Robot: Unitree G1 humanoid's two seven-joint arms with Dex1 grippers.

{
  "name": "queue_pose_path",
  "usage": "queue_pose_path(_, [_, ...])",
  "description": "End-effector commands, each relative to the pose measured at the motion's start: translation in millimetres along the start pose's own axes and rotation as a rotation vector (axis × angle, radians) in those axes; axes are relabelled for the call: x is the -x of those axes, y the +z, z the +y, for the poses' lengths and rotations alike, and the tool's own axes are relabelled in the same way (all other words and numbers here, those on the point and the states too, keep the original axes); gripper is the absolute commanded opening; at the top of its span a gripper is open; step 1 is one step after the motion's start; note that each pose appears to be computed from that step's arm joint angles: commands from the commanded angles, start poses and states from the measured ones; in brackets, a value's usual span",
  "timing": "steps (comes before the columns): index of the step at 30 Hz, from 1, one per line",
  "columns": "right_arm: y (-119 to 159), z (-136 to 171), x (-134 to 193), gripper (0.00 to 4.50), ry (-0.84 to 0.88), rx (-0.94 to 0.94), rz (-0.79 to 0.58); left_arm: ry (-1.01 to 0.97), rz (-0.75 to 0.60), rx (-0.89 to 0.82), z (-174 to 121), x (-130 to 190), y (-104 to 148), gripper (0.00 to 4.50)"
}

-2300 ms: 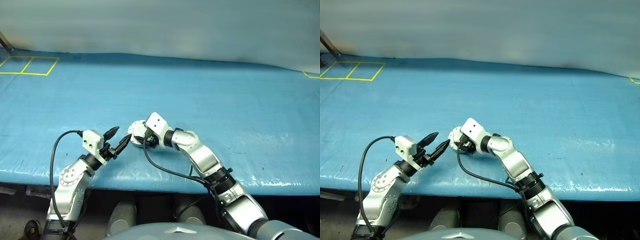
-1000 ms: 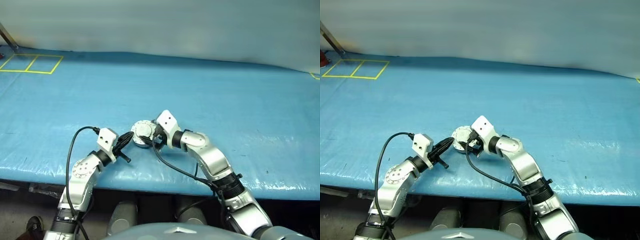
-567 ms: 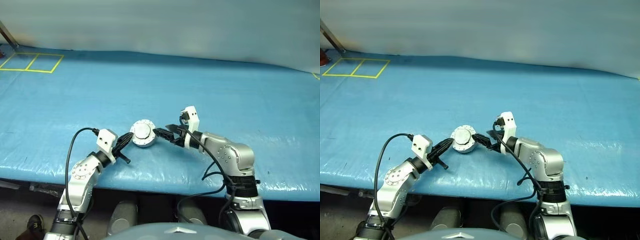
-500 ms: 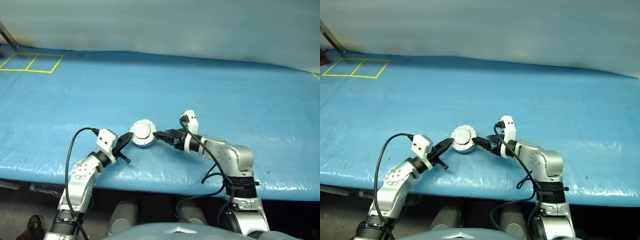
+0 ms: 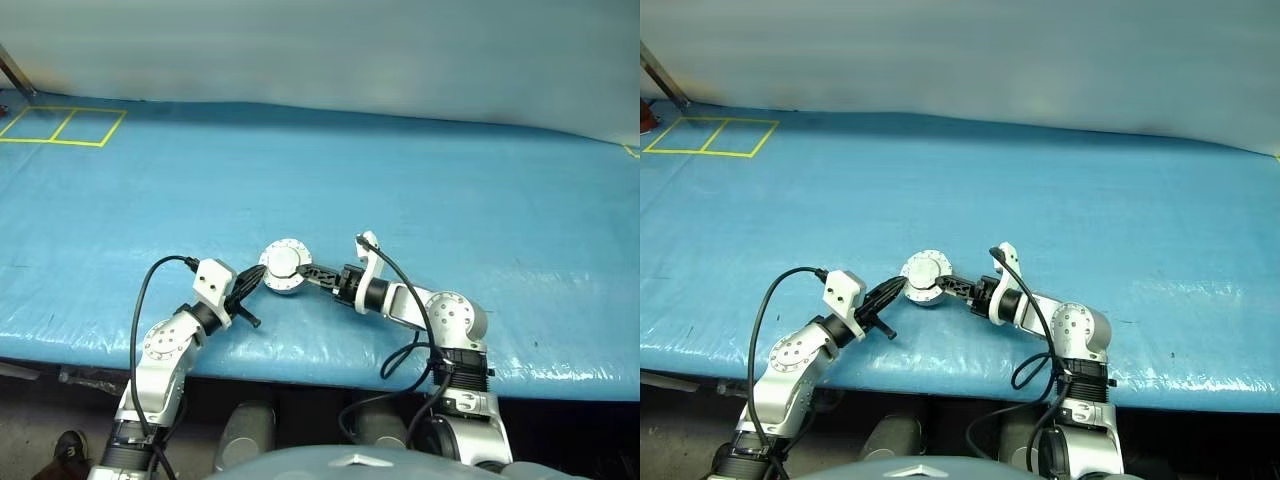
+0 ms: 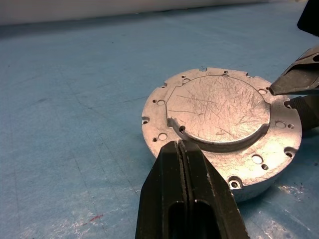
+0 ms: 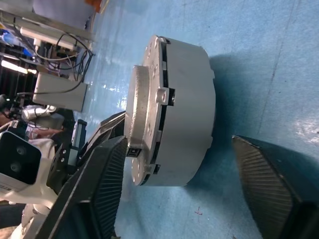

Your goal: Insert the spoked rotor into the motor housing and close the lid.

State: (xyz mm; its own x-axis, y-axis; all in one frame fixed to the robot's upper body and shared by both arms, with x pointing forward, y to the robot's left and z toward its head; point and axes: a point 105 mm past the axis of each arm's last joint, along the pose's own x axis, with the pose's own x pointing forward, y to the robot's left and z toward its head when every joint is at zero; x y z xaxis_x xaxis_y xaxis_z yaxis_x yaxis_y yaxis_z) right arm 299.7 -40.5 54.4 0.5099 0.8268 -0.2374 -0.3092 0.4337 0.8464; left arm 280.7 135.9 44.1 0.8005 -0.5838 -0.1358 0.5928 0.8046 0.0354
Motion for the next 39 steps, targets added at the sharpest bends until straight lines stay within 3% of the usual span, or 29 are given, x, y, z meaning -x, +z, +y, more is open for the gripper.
queue_pose_path(1, [6,8,-1,2.50,0.022,0.010,-0.010,-0.028,0.078,0.022,-11,1,-21,0.00])
queue_pose_path(5, [6,7,-1,1.29,0.012,0.018,-0.006,-0.029,0.078,0.022,-11,1,-21,0.00])
queue_pose_path(13, [12,7,1,1.25,0.003,0.017,-0.032,0.001,0.029,0.129,-6,2,-12,0.00])
queue_pose_path(20, [33,25,1,1.25,0.106,-0.090,-0.142,0.183,-0.237,0.395,26,13,25,0.00])
queue_pose_path(25, [52,40,3,1.25,0.185,-0.156,-0.230,0.180,-0.338,0.538,27,19,36,0.00])
queue_pose_path(28, [63,54,6,1.25,0.253,-0.151,-0.277,0.132,-0.410,0.648,19,20,43,0.59])
queue_pose_path(39, [73,82,11,1.25,0.381,-0.112,-0.308,-0.008,-0.531,0.964,-3,7,61,4.31])
